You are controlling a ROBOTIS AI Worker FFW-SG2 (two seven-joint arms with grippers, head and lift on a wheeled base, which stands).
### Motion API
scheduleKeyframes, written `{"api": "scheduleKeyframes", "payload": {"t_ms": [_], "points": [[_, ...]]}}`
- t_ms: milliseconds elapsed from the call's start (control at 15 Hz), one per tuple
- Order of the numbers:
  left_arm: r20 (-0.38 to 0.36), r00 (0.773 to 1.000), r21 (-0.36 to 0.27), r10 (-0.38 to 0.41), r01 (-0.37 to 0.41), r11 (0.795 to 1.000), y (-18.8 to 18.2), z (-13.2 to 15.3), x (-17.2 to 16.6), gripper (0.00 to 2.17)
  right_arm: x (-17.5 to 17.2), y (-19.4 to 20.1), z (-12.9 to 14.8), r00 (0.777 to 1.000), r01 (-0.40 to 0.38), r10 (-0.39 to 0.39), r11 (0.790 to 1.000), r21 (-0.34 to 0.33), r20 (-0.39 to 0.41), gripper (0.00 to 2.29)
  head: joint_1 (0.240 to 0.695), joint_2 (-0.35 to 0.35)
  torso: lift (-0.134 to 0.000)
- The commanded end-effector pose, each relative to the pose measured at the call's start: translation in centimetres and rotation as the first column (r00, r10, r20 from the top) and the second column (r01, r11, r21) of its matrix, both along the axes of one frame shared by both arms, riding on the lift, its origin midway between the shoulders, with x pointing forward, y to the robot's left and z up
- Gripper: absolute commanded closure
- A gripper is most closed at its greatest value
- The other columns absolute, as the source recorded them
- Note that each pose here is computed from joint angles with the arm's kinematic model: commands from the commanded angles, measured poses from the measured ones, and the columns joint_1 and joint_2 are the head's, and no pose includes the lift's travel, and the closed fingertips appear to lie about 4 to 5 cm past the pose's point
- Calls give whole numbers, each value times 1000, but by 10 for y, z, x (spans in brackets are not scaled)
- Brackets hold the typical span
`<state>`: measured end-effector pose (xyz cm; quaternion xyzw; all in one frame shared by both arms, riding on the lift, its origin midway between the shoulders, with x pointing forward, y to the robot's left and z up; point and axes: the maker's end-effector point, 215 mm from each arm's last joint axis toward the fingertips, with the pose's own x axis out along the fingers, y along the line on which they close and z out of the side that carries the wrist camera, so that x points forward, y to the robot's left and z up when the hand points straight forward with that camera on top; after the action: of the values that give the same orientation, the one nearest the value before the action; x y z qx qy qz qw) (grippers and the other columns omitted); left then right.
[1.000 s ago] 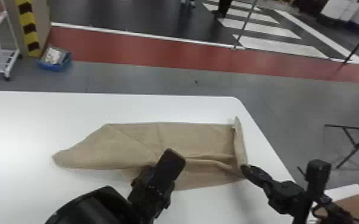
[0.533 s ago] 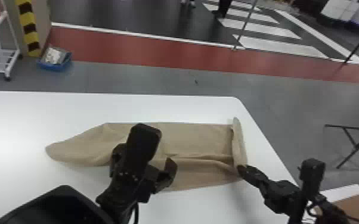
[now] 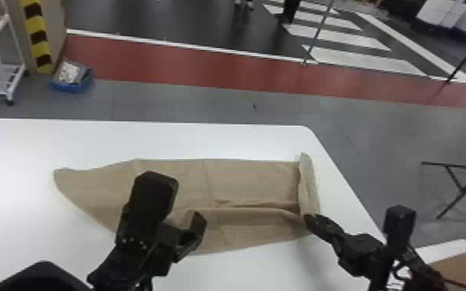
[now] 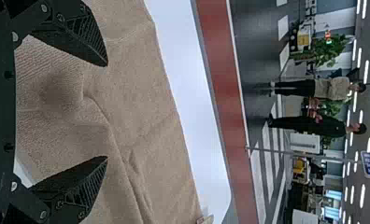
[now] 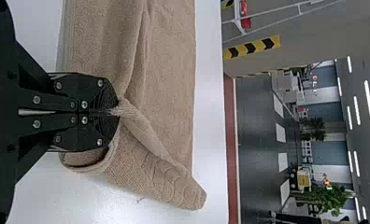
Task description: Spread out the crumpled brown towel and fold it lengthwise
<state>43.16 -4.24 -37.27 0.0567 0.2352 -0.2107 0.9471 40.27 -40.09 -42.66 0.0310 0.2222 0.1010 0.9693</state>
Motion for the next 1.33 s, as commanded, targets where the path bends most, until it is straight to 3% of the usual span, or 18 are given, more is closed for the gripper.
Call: {"api": "scheduleKeyframes", "payload": {"t_ms": [0,133,333,533,600,667,733,867,1000,1067,1200,1267], "points": [[46,997,51,64,-67,996,31,1,6,198,-3,-4,1,1000,7,-7,1000,0,4,1450,695,-350,-125],[96,987,99,128,-137,986,86,1,4,140,-8,-14,-1,1000,18,-18,1000,-6,5,1450,695,-350,-125],[70,979,138,189,-198,971,150,-15,-15,140,-4,-21,-2,1000,23,-23,999,-23,5,1450,695,-350,-125],[27,985,67,172,-174,982,166,-17,-34,140,17,-45,16,995,98,-96,995,-32,41,1450,695,-350,-125],[27,983,62,181,-182,981,172,-15,-34,140,22,-65,31,987,152,-152,988,7,58,1450,695,-350,-125],[27,983,54,179,-180,982,173,-13,-34,140,23,-78,39,978,195,-200,977,83,52,1450,695,-350,-125],[28,982,52,186,-188,981,178,-12,-33,144,28,-85,65,969,211,-231,958,195,84,1450,695,-350,-125],[23,983,48,180,-181,982,177,-12,-33,144,39,-104,101,950,244,-295,906,346,103,1450,695,-350,-125],[14,985,40,173,-173,984,174,-14,-34,144,37,-139,98,923,324,-382,837,441,49,1450,695,-350,-125],[13,987,32,160,-160,987,170,-14,-35,144,33,-140,75,926,345,-377,829,440,-15,1450,695,-350,-125],[16,987,28,158,-158,987,168,-13,-32,144,28,-117,51,947,309,-318,873,377,-39,1450,695,-350,-125],[13,988,20,151,-152,988,165,-12,-31,144,26,-110,45,949,307,-313,872,381,-47,1450,695,-350,-125]]}}
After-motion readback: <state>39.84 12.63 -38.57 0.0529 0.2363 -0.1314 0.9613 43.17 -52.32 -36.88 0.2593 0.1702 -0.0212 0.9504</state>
